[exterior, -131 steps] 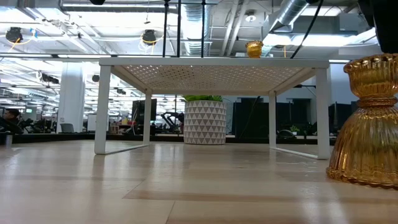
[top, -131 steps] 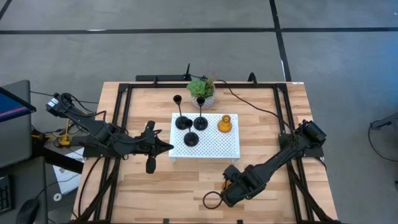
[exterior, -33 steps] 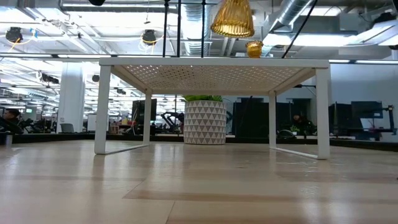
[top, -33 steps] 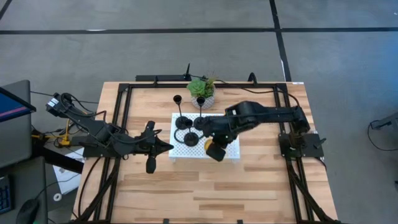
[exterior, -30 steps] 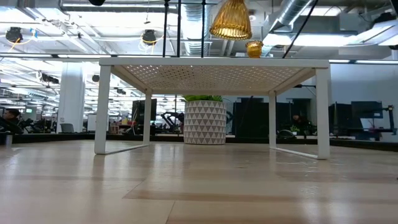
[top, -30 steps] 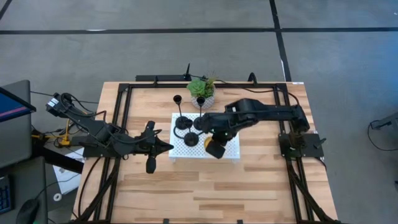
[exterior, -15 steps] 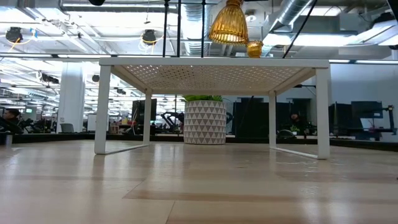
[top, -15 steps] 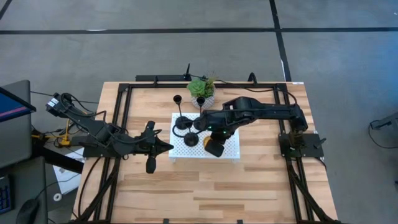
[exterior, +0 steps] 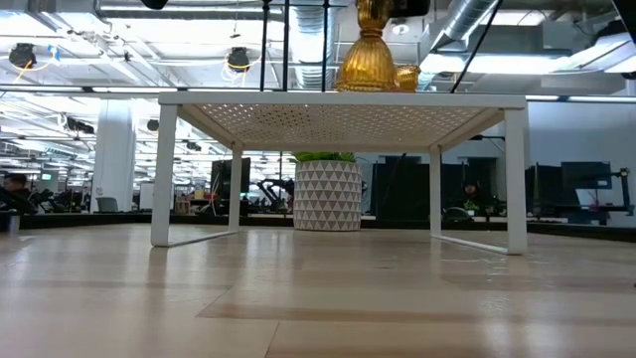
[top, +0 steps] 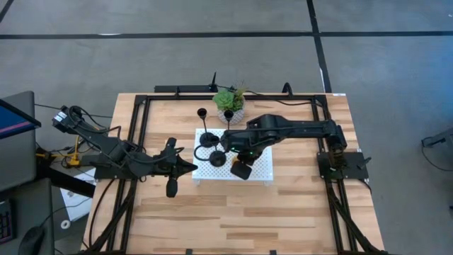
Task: Pick & Place candle stick holders
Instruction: Put the gold vase on the shelf
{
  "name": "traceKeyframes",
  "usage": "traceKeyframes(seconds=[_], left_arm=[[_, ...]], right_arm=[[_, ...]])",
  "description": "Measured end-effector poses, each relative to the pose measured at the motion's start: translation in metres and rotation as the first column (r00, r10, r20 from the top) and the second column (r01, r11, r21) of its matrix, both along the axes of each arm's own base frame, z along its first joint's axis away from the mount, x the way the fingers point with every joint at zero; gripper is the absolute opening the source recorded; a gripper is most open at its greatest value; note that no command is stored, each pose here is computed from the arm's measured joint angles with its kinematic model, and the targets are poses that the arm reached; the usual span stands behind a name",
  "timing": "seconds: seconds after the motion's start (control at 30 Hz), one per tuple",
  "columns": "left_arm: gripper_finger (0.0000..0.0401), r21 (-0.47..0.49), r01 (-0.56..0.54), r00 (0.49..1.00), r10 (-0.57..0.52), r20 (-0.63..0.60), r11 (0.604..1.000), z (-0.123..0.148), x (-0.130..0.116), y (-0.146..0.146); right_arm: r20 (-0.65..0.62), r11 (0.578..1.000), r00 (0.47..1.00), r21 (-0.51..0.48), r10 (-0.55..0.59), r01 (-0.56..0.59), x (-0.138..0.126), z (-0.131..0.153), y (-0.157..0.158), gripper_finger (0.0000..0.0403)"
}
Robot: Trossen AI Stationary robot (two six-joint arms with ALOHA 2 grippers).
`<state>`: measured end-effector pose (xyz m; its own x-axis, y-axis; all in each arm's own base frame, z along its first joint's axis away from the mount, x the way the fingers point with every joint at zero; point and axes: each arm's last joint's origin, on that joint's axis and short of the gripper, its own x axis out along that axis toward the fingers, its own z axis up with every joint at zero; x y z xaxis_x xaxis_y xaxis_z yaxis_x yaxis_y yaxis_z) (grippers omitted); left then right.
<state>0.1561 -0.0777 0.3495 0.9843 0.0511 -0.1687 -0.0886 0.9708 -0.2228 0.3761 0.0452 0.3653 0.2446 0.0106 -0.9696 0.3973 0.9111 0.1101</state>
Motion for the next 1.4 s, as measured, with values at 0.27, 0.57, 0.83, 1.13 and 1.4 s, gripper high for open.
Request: traceKeyframes(seconds=[0.27,0.57,0.83,1.13,1.4], left_arm=[[0.0008,-0.004,-0.001,1.000,0.001,0.000,1.000,0.0000,0.0000,0.0000],[0.0008,-0.004,-0.001,1.000,0.001,0.000,1.000,0.0000,0.0000,0.0000],[0.0008,-0.004,-0.001,1.000,0.001,0.000,1.000,0.0000,0.0000,0.0000],[0.0008,-0.004,-0.001,1.000,0.001,0.000,1.000,0.0000,0.0000,0.0000],[0.0008,-0.004,-0.001,1.000,0.001,0.000,1.000,0.0000,0.0000,0.0000]], right_arm=[[-0.003,0.999,0.999,-0.008,-0.034,0.034,0.0016,-0.0015,-0.0031,0.0010],[-0.013,0.999,0.999,-0.016,-0.043,0.043,0.0026,-0.0038,-0.0030,0.0010],[-0.016,0.999,0.999,-0.003,-0.048,0.048,0.0024,-0.0038,-0.0022,0.0010],[-0.016,0.998,0.998,0.001,-0.068,0.068,0.0024,-0.0038,-0.0022,0.0010],[-0.017,0.999,0.999,0.004,-0.051,0.051,0.0024,-0.0038,-0.0020,0.0010]])
